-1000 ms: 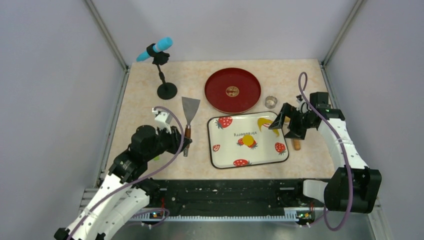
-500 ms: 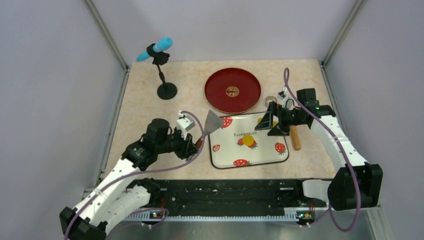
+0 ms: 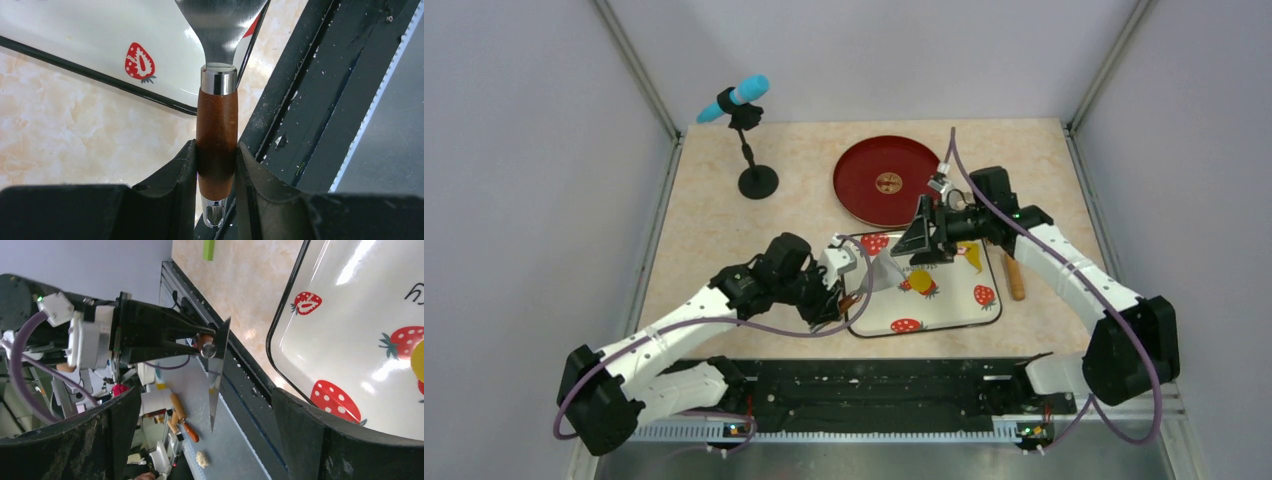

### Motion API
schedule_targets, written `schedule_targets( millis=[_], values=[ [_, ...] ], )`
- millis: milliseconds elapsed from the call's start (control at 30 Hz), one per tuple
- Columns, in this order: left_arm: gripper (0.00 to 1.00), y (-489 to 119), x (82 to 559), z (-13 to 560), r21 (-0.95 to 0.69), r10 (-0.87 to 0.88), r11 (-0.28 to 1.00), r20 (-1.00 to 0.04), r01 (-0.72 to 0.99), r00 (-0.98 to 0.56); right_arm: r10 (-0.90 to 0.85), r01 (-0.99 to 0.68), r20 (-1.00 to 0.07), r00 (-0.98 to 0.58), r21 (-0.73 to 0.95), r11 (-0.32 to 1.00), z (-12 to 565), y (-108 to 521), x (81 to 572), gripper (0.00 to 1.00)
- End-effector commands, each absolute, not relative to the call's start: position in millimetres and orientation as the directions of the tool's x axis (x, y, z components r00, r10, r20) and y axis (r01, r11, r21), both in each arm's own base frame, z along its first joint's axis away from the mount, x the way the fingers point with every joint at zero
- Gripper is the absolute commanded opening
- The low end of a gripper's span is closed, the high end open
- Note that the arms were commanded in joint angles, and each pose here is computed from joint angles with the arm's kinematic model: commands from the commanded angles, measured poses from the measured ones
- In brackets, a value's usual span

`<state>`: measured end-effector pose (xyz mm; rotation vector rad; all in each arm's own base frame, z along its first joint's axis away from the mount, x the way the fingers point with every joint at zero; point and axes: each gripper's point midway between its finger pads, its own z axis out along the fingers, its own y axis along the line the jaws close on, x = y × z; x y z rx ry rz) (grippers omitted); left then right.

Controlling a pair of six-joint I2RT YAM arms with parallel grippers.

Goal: Roll out the dumpling wrappers from the dough

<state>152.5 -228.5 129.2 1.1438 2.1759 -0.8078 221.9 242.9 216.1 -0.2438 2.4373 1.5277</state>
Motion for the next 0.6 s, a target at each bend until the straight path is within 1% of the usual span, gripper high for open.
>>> schedule_targets(
  millis=[0,67,200,333,567],
  values=[
    [0.00,-246.8,163.0,156.4,-0.181,0.499,0.428,-0.770,0.886,-0.398,-0.017,-0.294,-0.321,-0.947,0.842,0.451,211.8,265.7,233.8,0.99],
    [0.00,-249.4,162.4,157.4,-0.177,0.494,0.433,-0.774,0.884,-0.397,-0.022,-0.260,-0.287,-0.958,0.831,0.492,195.1,266.5,236.1,0.99],
    [0.00,-250.9,162.0,159.0,-0.170,0.489,0.451,-0.775,0.876,-0.401,-0.056,-0.237,-0.250,-0.967,0.787,0.570,167.2,263.8,233.4,0.98],
    [0.00,-250.4,165.7,164.2,-0.161,0.469,0.481,-0.783,0.862,-0.409,-0.102,-0.236,-0.220,-0.970,0.756,0.611,148.7,260.8,223.1,0.94],
    [0.00,-251.0,169.2,178.8,-0.148,0.419,0.494,-0.823,0.857,-0.384,-0.104,-0.210,-0.191,-0.976,0.693,0.690,126.2,245.9,216.3,0.89]
  ],
)
